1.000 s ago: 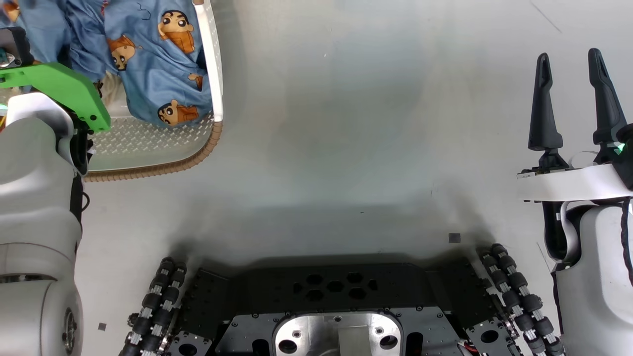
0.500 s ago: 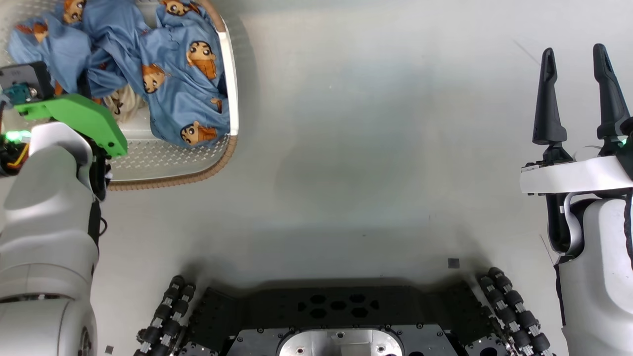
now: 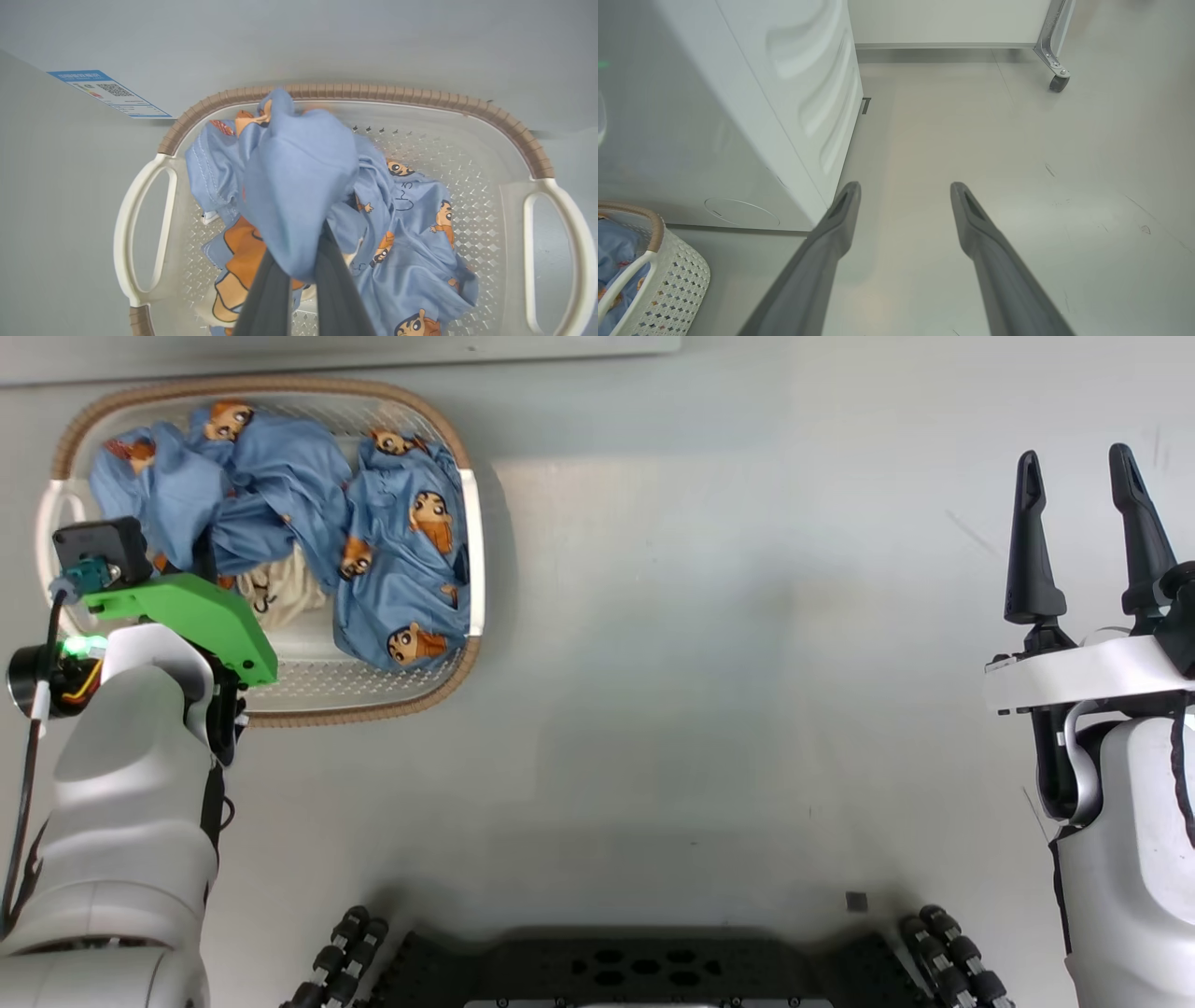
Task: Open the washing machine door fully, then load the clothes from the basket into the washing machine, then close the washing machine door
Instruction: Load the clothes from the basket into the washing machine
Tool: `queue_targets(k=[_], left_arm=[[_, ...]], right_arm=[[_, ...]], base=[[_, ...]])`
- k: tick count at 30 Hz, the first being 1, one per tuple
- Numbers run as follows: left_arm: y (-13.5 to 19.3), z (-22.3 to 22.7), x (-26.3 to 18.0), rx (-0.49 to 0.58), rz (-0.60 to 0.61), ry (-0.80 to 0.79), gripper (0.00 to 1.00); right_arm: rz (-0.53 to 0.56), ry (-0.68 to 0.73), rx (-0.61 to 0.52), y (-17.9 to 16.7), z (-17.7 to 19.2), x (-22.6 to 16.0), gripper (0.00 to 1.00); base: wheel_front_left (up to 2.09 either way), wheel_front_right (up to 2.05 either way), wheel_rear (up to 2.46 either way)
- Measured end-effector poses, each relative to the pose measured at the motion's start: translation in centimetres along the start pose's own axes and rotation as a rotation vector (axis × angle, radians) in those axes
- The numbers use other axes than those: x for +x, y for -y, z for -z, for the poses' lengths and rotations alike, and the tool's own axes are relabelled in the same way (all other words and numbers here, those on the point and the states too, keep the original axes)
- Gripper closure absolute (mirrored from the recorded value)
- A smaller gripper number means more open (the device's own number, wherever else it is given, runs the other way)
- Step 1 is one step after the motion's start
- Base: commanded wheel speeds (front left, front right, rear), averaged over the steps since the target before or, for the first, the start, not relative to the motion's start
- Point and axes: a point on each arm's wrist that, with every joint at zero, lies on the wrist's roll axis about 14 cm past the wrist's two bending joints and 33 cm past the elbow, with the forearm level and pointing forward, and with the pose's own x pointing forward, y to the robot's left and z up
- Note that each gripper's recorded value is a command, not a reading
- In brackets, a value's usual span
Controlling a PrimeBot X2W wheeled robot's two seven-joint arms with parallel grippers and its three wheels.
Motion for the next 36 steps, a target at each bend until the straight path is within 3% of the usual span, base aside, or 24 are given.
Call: queue_targets(k=[17, 36], left_arm=[[0.1, -8.4, -6.8, -0.027, 0.023, 0.312, 1.00], [1.5, -14.2, -15.2, -0.054, 0.082, 0.605, 1.00]], right_arm=[[-0.033, 0.119, 0.023, -1.8, -5.7, -2.4, 0.00], [-0.044, 0.211, 0.012, -2.6, -9.7, -6.7, 0.00]], base=[[0.00, 0.00, 0.00], [0.00, 0.00, 0.00]])
